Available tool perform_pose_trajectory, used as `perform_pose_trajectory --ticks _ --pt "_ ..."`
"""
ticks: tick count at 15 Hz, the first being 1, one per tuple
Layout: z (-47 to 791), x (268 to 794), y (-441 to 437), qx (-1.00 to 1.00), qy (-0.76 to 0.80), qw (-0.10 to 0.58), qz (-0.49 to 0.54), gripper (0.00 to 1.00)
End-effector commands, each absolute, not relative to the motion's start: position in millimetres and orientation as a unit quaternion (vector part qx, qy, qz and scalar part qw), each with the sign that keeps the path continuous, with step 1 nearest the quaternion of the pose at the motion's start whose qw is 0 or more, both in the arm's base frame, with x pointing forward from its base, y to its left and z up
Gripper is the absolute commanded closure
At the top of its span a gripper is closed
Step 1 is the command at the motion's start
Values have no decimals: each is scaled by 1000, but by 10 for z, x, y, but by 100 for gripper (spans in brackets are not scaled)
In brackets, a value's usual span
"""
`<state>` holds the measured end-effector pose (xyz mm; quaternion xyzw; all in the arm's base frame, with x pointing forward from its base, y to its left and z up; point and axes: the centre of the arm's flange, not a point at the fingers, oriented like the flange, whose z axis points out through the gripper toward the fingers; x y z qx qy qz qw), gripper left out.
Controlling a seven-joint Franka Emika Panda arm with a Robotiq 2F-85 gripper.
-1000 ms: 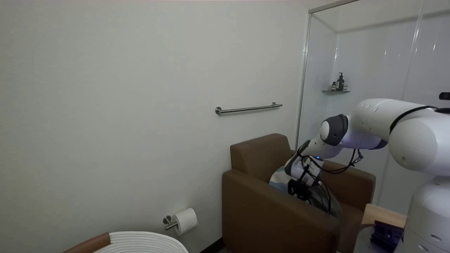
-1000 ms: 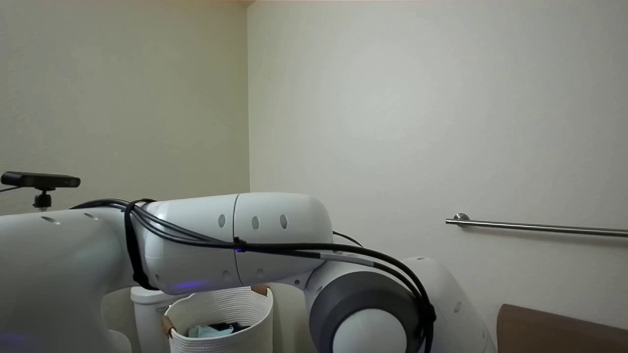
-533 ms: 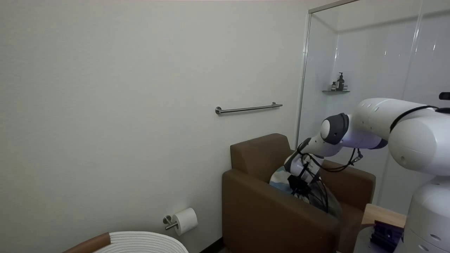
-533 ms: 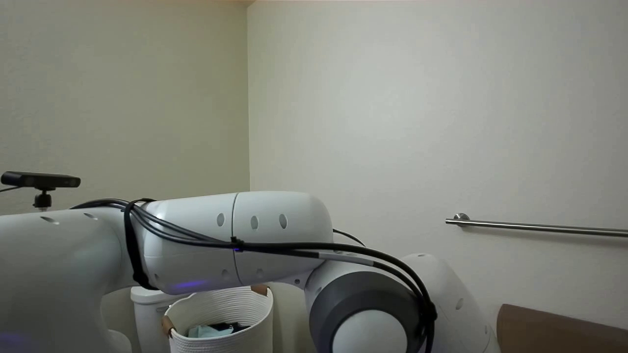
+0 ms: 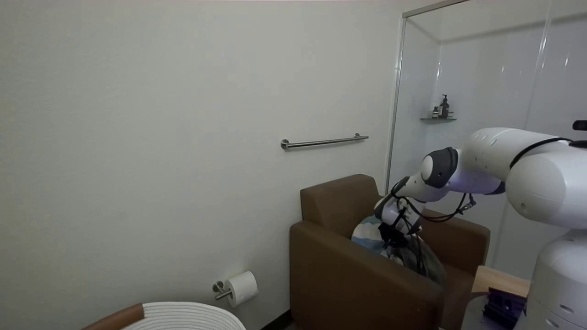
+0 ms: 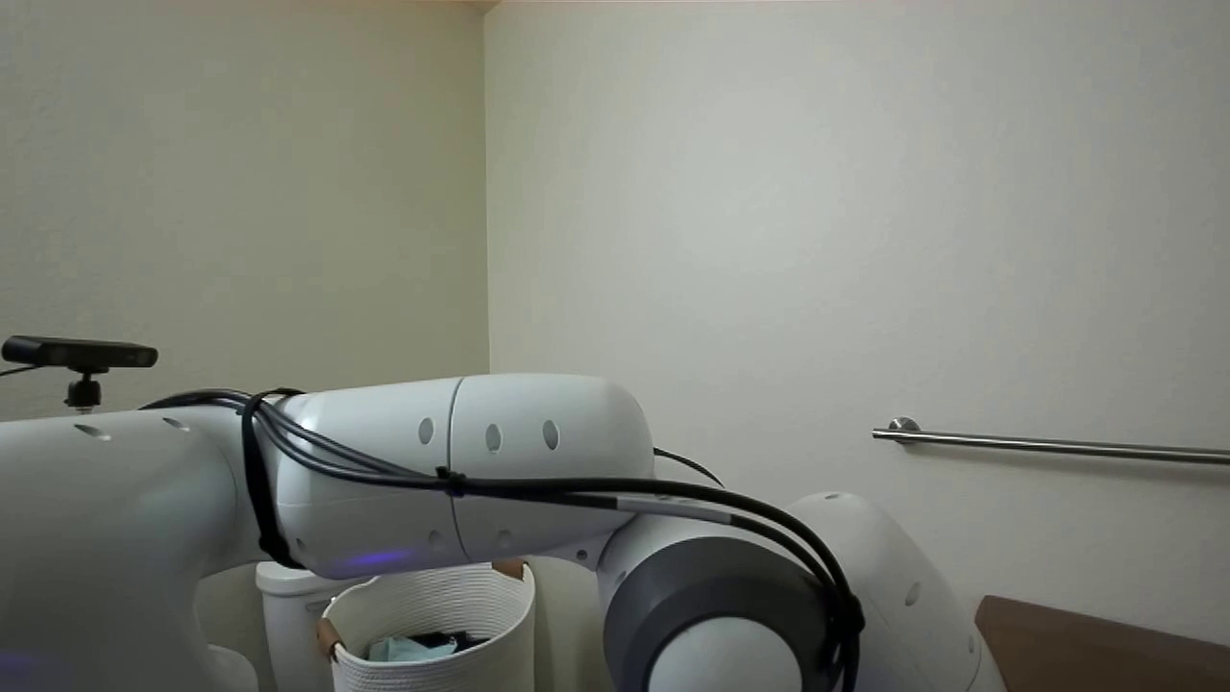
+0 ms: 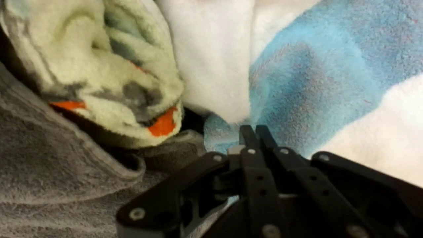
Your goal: Move the object from the basket to the couch and move the towel from the couch to the basket
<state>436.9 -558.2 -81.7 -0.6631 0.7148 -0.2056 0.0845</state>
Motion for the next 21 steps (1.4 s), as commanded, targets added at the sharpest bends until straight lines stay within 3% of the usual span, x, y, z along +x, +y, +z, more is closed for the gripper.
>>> perform_pose_trajectory --ticks 1,2,3,5,8,15,19,20,21 --pt "-1211 4587 -6058 -654 720 106 -208 94" --pt "-1263 4585 -6051 -655 720 114 -199 94" --pt "-1334 4585 -6033 -655 721 123 -188 69" --pt "-1443 4578 -5959 -656 721 151 -164 66" --pt "-1568 4597 -5811 -658 717 186 -137 46" --pt "-1701 4584 -5446 -666 696 126 -237 2" --pt "-1693 4542 -5489 -667 699 110 -235 0" --pt "-1698 4513 -5507 -667 699 109 -233 25" --pt "-1700 4488 -5530 -667 700 105 -231 25"
